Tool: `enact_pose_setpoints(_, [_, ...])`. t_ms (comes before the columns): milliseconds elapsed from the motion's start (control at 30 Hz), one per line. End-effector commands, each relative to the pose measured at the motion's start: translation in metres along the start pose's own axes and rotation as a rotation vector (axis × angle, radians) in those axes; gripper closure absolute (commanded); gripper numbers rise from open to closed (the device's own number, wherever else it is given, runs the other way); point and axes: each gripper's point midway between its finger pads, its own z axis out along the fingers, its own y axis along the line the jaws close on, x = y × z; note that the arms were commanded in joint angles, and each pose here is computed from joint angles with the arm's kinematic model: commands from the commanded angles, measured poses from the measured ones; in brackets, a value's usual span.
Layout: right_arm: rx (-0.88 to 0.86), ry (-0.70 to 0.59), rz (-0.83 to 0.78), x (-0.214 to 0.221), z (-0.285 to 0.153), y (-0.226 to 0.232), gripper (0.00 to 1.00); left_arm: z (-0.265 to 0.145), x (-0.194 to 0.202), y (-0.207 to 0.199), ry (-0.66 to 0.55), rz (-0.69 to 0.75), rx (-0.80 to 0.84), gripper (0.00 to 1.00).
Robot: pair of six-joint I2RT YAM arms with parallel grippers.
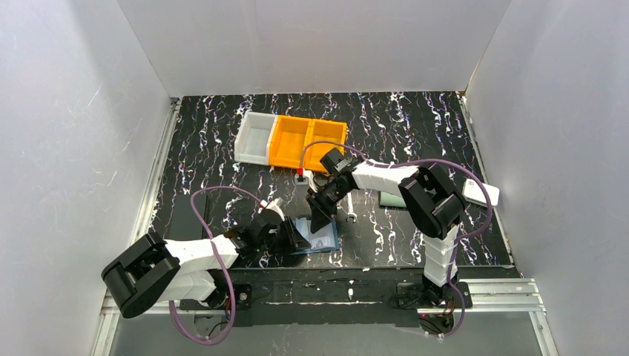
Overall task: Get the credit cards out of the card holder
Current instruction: Remove the credit card from the card holder.
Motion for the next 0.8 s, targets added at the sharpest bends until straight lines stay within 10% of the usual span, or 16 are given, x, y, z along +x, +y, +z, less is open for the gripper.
enact_pose_setpoints(0, [-0.018, -0.006, -0.015, -0.006, 0.007, 0.002, 0.5, -0.001, 0.001, 0.013, -0.003, 0.005, -0.037, 0.8])
enact_pose_setpoints(767, [-0.366, -0.102, 0.142, -0.049, 0.032, 0.056, 0.51, -0.001, 0.0, 0.015, -0.012, 0.009, -0.044, 0.6])
